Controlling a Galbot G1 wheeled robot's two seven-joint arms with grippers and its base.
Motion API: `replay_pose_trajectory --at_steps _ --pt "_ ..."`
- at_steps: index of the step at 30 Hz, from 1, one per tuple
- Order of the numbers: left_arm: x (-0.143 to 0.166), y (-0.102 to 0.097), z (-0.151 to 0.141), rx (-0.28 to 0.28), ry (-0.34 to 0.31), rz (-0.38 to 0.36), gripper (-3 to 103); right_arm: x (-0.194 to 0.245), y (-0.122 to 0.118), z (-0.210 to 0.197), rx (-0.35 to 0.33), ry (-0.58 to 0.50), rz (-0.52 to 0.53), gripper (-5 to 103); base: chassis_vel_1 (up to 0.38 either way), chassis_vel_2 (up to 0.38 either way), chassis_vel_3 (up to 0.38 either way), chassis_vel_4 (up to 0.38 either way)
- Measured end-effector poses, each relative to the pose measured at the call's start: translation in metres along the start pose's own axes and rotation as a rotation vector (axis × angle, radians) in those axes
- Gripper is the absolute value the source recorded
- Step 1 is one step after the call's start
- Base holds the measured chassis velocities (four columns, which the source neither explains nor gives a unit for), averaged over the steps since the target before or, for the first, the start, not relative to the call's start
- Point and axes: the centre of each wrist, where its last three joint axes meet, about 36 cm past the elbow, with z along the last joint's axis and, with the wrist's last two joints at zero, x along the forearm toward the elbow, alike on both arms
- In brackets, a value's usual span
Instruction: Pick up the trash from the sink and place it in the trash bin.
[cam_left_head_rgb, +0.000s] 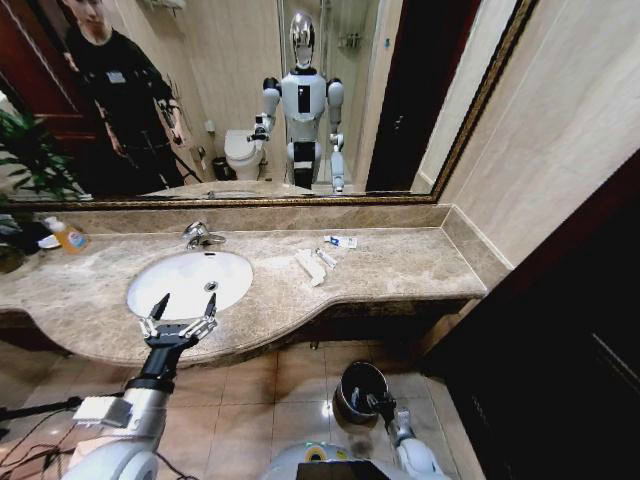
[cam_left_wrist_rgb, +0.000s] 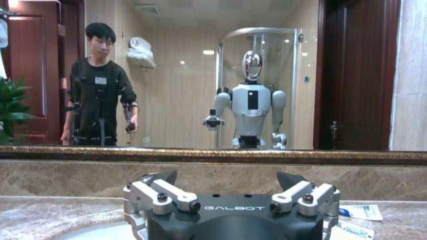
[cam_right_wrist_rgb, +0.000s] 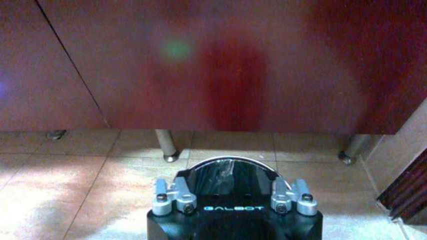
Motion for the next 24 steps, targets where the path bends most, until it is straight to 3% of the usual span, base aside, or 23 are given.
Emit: replay_pose_trajectory --at_steps 2,4,7,10,24 --pt "0.0000 0.0000 0.0000 0.000 0.000 0.000 100 0.0004 0.0002 -0.0003 0.000 -0.001 0.001 74 0.000 0.000 0.000 0.000" --pt "0.0000 0.0000 0.0000 0.000 0.000 0.000 100 0.0007 0.0005 -0.0001 0.000 -0.001 0.001 74 0.000 0.000 0.000 0.000" --pt "0.0000 0.0000 0.0000 0.000 0.000 0.000 100 0.0013 0.0018 0.0009 -0.002 0.000 0.001 90 0.000 0.000 0.000 0.000" --pt "0.0000 0.0000 0.0000 0.000 0.000 0.000 100 0.0016 0.0028 0.0014 -0.003 0.000 0.001 99 0.000 0.000 0.000 0.000" --pt "0.0000 0.0000 0.0000 0.000 0.000 0.000 100 0.0040 0.0060 0.0030 -0.008 -0.010 0.016 100 0.000 0.000 0.000 0.000"
